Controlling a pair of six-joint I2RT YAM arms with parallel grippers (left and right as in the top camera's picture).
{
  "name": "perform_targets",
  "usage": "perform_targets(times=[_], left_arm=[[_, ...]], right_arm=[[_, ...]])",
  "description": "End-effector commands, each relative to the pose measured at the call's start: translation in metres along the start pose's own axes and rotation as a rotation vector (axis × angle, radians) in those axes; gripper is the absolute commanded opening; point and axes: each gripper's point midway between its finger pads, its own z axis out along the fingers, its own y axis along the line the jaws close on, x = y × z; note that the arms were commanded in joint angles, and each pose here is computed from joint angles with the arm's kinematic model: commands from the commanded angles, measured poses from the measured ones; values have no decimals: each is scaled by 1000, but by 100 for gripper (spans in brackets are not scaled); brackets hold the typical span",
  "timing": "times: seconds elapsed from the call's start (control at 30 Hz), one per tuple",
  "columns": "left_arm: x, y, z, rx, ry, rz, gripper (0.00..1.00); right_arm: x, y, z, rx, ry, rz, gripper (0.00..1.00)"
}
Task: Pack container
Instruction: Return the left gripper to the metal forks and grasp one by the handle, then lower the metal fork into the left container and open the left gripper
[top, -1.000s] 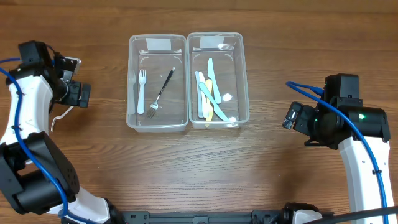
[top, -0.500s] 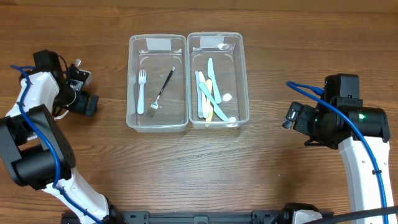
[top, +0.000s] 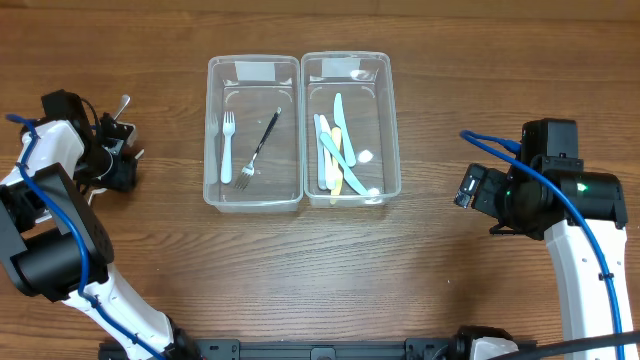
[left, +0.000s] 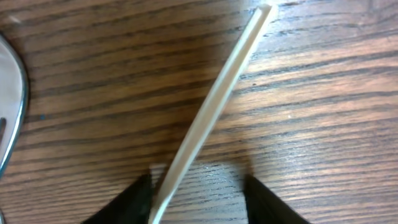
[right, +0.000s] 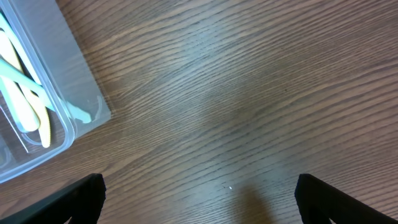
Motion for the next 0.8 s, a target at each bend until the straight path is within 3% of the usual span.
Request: perform_targets(times=[0.0,0.1,0.53,0.67,0.77], left_arm=[[5,-2,7,21,19,-18,37],[5,-2,7,21,19,-25,23],[2,1,0,0,6,-78,5],[-11,5,-28,-40,-68,-109,4],[-34,5,-78,-96,-183,-144,4]], right_arm=[[-2,-1,-5,-2,-27,-3,100],[-2,-1,-5,-2,-27,-3,100],[-2,-1,-5,-2,-27,-3,100],[-2,-1,-5,-2,-27,-3,100],[-2,-1,-5,-2,-28,-2,100]])
